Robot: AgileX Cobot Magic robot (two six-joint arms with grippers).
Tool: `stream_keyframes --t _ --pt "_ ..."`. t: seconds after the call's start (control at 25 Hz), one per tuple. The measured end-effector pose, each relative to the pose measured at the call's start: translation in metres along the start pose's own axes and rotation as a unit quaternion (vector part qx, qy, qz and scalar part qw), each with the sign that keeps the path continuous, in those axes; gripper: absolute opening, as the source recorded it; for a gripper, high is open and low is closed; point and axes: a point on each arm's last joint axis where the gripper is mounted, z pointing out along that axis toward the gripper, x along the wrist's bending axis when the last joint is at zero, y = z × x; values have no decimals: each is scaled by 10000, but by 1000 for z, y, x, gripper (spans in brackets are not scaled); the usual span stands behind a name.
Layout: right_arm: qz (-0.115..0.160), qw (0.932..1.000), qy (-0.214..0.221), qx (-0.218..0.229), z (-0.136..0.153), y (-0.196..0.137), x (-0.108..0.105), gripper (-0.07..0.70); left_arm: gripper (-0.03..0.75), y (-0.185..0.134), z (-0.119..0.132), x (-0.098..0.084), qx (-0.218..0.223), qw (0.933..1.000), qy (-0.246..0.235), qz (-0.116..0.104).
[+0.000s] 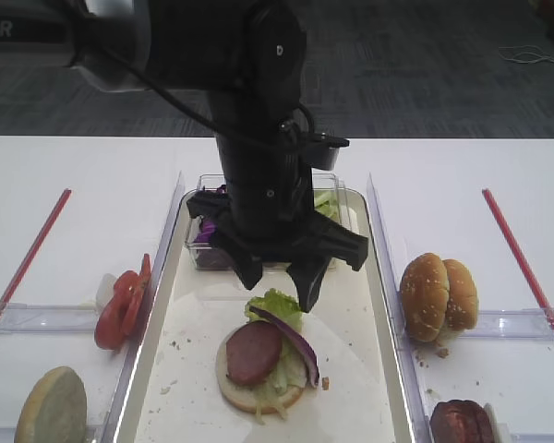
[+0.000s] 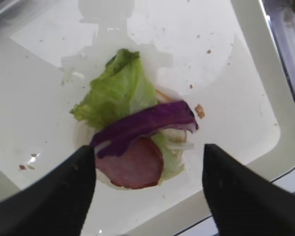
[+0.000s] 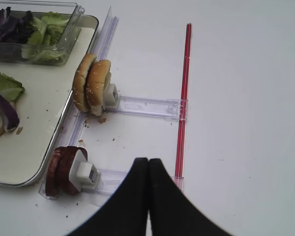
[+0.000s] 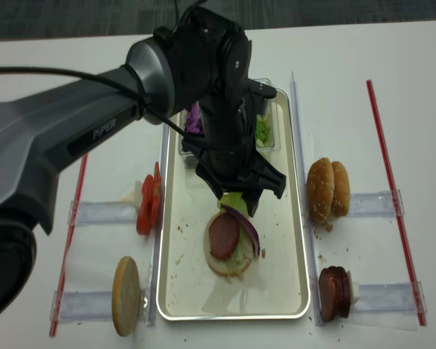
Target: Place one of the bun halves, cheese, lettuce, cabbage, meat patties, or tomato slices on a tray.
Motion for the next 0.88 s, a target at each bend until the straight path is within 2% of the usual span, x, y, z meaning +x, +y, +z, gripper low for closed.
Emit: stream_keyframes --t 0.16,0.32,0.48,0.6,0.88 --pt "0 10000 0 0 0 0 0 231 443 3 -5 2 -124 9998 119 30" --pt "-10 10000 0 0 0 0 0 231 443 7 -7 19 -142 9996 160 -183" --pt "-10 10000 0 0 0 0 0 231 443 12 -11 48 -200 9982 241 -512" --pt "-10 10000 0 0 0 0 0 231 443 12 -24 73 -365 9961 342 -727" --pt "-10 10000 0 0 0 0 0 231 443 2 -55 151 -691 9847 578 -1491"
